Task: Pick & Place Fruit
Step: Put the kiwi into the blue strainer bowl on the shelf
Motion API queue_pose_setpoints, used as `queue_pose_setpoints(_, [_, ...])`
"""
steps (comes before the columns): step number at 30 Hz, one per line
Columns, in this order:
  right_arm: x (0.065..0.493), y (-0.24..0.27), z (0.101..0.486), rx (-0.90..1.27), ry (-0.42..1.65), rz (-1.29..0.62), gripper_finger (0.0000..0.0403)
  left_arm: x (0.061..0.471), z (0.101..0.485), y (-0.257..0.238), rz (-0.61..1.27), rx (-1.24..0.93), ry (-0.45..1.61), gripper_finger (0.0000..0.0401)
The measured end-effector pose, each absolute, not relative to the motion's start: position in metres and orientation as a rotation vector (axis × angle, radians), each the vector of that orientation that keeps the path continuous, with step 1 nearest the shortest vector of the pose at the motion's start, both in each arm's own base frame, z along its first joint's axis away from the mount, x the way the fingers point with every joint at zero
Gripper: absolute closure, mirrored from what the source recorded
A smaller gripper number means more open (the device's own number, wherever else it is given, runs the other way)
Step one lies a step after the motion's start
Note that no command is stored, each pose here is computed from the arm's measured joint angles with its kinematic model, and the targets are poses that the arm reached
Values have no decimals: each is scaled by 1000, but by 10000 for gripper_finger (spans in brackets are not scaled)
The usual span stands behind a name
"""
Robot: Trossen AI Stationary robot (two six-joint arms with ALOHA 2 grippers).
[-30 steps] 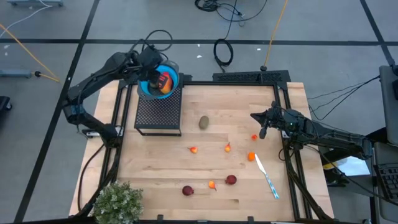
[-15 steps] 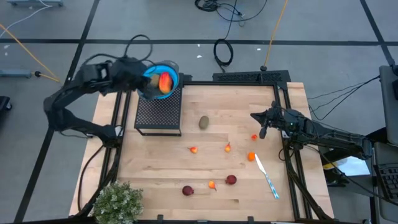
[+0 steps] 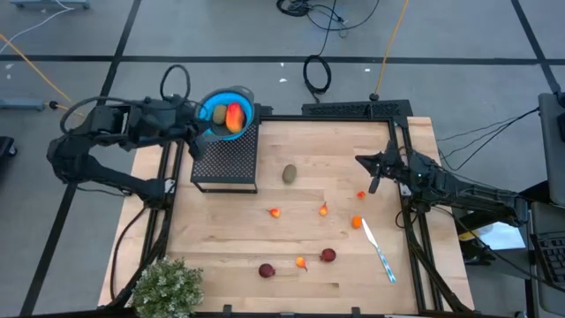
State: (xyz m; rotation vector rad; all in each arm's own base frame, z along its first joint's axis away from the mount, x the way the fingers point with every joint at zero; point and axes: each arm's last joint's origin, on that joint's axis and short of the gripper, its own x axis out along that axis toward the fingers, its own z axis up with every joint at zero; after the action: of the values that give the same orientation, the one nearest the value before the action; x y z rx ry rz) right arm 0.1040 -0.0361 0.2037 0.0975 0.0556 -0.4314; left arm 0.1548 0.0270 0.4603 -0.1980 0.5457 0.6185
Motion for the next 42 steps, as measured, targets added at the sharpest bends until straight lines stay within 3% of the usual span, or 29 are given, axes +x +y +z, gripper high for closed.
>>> queue_pose_setpoints(8, [105,-36,221,167,-138,-420,399,147,421,14,518,-205,415,386])
queue_pose_setpoints(26, [103,-35,237,141,-303,-372,402,105,333,5,383,-227,184,398])
queue_pose_setpoints(34, [127,-40,237,221,-212,-301,402,83,311,4,279,-163,115,385])
queue_pose_setpoints(42, [172,-53,267,156,-80,-295,403,63,283,3,172,-174,58,399])
